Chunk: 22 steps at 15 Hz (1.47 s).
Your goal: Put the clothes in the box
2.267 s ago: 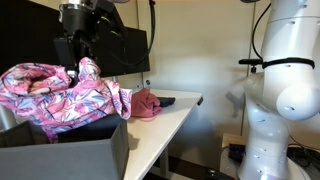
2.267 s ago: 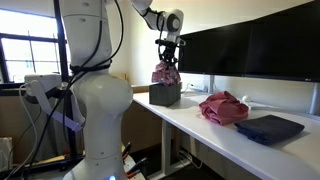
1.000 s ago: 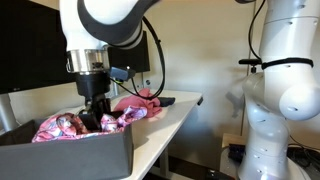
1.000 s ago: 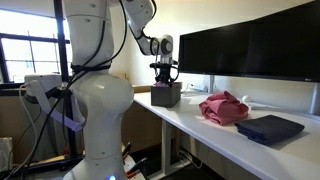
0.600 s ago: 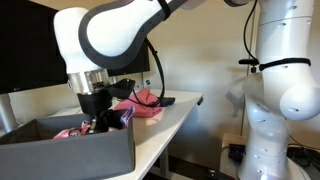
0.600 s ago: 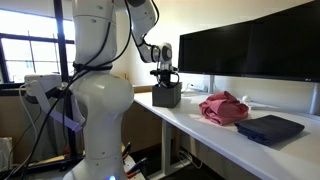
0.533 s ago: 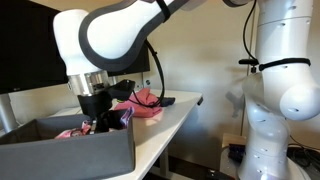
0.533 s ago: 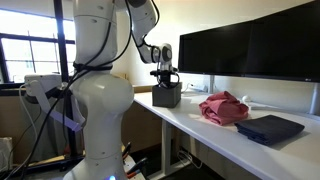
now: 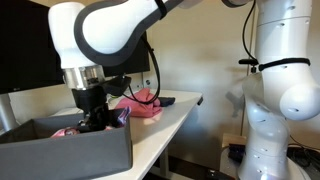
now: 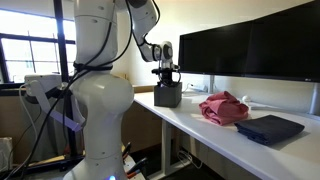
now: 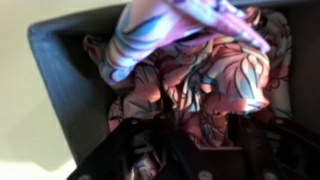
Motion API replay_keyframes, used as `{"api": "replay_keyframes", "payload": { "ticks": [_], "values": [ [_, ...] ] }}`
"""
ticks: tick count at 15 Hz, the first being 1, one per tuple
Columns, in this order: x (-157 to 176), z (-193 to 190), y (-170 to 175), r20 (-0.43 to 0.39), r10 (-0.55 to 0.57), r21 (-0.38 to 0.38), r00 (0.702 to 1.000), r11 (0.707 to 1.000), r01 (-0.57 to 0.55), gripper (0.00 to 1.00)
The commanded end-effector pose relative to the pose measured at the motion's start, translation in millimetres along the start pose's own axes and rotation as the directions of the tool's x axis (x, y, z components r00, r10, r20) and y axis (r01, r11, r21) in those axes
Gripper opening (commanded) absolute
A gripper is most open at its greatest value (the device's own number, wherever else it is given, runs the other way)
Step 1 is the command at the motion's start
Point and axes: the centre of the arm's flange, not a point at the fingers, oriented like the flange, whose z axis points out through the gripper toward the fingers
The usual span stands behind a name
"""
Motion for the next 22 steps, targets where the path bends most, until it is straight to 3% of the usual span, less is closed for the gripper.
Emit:
{"api": "replay_keyframes", "payload": {
  "ticks": [1,4,11,17,22],
  "values": [
    [6.6,-28.0,5.4,-0.073,0.014,-0.006,0.997,1.0,-0.015,0.83],
    [9.3,-44.3,7.5,-0.106,0.017,0.003,0.994,1.0,-0.017,0.98],
    [6.8,-100.0,38.3,-0.24,0.102,0.066,0.965,0.994,-0.089,1.0],
    [-11.4,-143.6,111.7,-0.362,0.284,0.103,0.888,0.959,-0.264,1.0],
    [-38.1,-148.5,177.0,-0.388,0.392,0.092,0.834,0.917,-0.388,1.0]
  ]
}}
